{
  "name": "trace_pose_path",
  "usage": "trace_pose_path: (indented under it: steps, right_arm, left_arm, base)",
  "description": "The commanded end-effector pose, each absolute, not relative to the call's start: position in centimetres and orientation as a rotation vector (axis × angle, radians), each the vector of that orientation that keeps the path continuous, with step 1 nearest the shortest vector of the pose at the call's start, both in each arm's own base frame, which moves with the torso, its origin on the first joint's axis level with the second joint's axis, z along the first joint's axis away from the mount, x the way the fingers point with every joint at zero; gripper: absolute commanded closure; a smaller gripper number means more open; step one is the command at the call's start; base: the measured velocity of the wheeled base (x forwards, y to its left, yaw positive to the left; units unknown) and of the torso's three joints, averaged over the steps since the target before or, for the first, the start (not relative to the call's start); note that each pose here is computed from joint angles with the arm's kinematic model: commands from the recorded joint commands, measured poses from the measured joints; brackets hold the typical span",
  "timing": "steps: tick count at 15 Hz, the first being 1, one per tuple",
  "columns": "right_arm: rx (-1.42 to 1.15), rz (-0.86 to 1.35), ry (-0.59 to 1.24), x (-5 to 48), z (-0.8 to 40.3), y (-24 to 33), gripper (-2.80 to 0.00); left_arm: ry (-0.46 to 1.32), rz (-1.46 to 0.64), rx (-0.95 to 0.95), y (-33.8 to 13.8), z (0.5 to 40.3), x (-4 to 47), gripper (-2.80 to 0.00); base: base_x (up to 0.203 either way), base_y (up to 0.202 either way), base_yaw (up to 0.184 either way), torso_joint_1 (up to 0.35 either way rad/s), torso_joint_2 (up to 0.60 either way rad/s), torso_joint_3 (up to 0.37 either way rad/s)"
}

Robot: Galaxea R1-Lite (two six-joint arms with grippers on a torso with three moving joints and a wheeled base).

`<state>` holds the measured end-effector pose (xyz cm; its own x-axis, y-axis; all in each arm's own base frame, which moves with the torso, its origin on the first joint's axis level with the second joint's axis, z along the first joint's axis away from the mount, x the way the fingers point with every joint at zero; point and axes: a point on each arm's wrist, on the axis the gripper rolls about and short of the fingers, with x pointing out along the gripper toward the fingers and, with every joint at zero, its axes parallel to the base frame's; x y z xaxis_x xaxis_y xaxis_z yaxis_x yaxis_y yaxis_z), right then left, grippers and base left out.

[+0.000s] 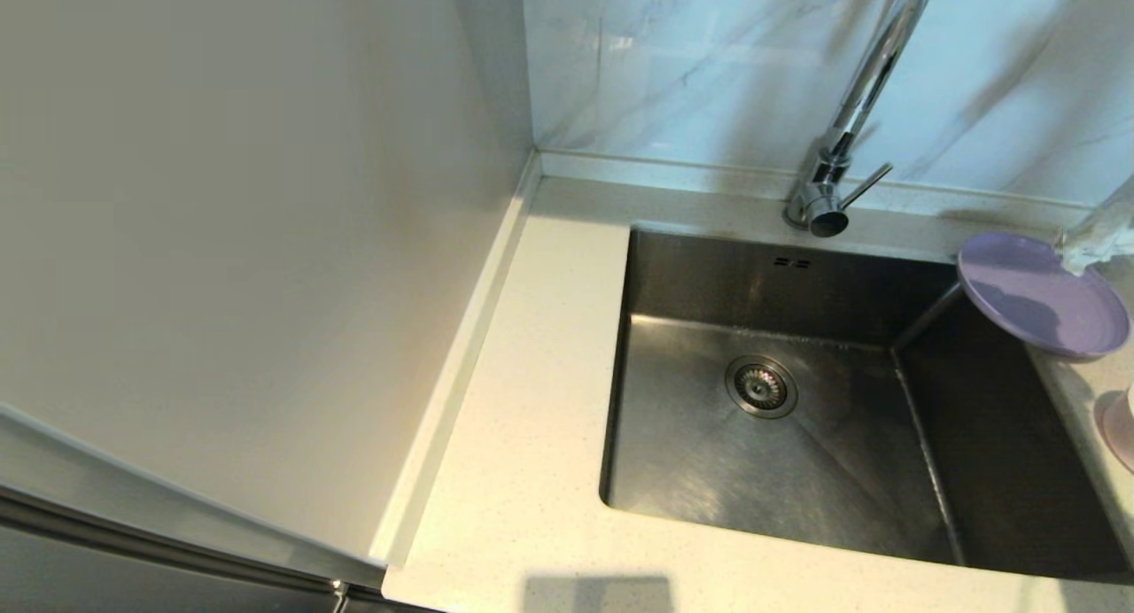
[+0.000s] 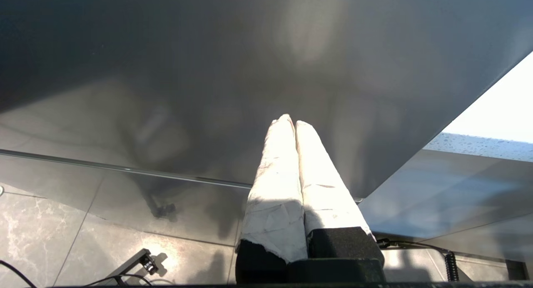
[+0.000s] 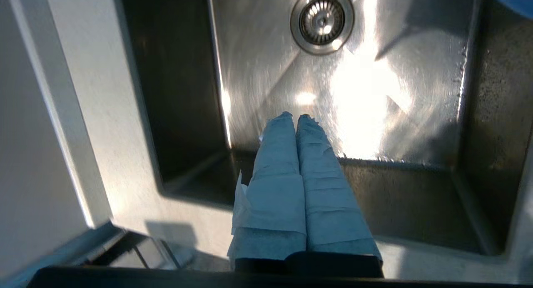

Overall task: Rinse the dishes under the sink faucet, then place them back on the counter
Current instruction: Turn on the faucet

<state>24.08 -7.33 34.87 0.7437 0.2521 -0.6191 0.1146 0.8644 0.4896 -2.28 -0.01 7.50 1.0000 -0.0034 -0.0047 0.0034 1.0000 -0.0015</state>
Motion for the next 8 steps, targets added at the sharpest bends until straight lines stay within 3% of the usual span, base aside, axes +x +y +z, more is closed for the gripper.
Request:
trace_pose_path:
  steps: [1, 6, 8]
  right_arm:
    - [0.420, 0.155, 0.779, 24.4, 34.1, -7.4, 0.00]
    - [0.377, 0.203, 0.746, 26.0, 33.5, -8.2, 0.00]
    - [0.543, 0.238, 0.648, 27.4, 34.0, -9.3, 0.00]
  left_arm:
    - [0.005, -0.003, -0.002, 0.0, 7.5, -2.3, 0.00]
    - [0.005, -0.003, -0.002, 0.0, 7.5, -2.3, 0.00]
    - [0.005, -0.003, -0.002, 0.0, 7.5, -2.3, 0.00]
  base:
    - [0.000, 0.000, 0.000, 0.000, 0.00, 0.000]
    - [0.000, 0.000, 0.000, 0.000, 0.00, 0.000]
    - [0.000, 0.000, 0.000, 0.000, 0.00, 0.000]
